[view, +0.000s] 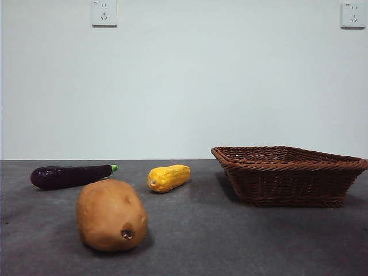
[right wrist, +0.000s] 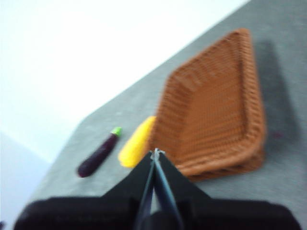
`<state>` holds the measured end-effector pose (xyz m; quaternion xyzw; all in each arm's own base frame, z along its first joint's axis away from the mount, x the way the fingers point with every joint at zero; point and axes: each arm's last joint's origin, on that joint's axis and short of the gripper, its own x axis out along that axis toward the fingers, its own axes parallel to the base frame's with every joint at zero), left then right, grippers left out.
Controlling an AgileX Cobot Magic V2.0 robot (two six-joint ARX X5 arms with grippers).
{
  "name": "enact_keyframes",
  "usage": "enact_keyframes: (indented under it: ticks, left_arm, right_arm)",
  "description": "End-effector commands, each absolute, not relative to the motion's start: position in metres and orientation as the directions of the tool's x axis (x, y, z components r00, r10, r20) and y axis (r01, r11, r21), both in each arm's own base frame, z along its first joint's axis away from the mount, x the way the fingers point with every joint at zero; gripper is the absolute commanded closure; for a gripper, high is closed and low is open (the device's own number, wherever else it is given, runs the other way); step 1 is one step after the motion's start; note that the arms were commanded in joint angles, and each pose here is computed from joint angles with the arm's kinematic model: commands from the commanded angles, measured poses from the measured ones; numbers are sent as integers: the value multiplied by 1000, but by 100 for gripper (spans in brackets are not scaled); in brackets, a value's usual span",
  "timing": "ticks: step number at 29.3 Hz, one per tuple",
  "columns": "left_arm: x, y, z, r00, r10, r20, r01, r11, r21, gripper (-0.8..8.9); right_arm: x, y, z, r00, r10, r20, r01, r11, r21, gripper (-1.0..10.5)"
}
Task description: Help me put the vegetables on the table into the basket
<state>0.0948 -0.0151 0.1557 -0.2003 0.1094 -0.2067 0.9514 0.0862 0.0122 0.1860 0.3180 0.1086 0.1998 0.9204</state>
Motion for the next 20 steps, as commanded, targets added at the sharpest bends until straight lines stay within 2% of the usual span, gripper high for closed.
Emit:
enact_keyframes:
  ticks: [1, 6, 10, 20]
  left_arm:
    - [95, -16, 156, 872, -475, -114, 366, 790, -492, 818]
    - [94, -17, 156, 861, -496, -112, 380, 774, -506, 818]
    - [94, -18, 156, 850, -515, -111, 397, 764, -508, 818]
    - [94, -21, 156, 778, -614, -132, 445, 686, -576, 818]
  right_arm:
    - [84, 13, 197, 884, 466, -47, -329, 689, 645, 951]
    - [84, 13, 214, 878, 477, -44, -340, 685, 644, 951]
    - [89, 15, 222, 851, 520, -74, -351, 669, 656, 951]
    - [114, 18, 227, 734, 632, -249, -330, 653, 682, 949]
